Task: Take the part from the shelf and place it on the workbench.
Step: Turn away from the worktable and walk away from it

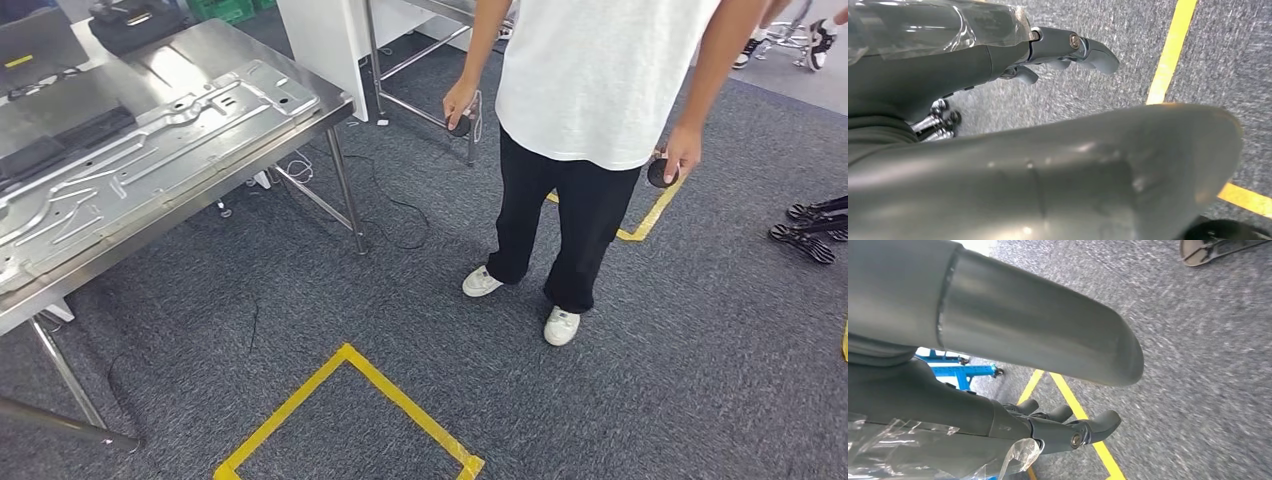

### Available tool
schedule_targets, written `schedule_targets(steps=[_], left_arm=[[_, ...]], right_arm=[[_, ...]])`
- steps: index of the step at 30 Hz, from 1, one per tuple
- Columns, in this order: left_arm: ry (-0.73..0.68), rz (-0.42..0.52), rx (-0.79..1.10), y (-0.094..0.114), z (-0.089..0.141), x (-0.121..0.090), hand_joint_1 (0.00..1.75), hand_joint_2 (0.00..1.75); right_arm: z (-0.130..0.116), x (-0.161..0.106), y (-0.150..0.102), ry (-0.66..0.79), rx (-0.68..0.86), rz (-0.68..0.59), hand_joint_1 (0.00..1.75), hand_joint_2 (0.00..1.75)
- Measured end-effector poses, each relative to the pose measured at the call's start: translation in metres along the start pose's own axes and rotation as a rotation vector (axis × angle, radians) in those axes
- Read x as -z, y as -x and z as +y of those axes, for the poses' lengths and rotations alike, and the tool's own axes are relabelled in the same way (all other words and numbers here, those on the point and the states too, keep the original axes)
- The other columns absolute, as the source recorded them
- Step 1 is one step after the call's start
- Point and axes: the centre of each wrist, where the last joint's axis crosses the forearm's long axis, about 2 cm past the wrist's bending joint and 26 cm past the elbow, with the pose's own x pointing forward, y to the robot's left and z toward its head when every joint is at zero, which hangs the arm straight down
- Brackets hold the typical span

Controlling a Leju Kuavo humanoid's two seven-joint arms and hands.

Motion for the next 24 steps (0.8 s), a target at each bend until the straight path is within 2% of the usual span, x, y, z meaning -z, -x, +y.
schedule_targets(steps=[14,24], left_arm=[[0.015,0.106,0.004,0.031,0.000,-0.005,0.00,0.00],[-0.012,0.046,-0.013,0.022,0.007,-0.002,0.00,0.00]], right_arm=[[0.016,-0.003,0.004,-0.040,0.064,0.069,0.00,0.00],[0.017,-0.003,0.005,-0.037,0.049,0.050,0.00,0.00]])
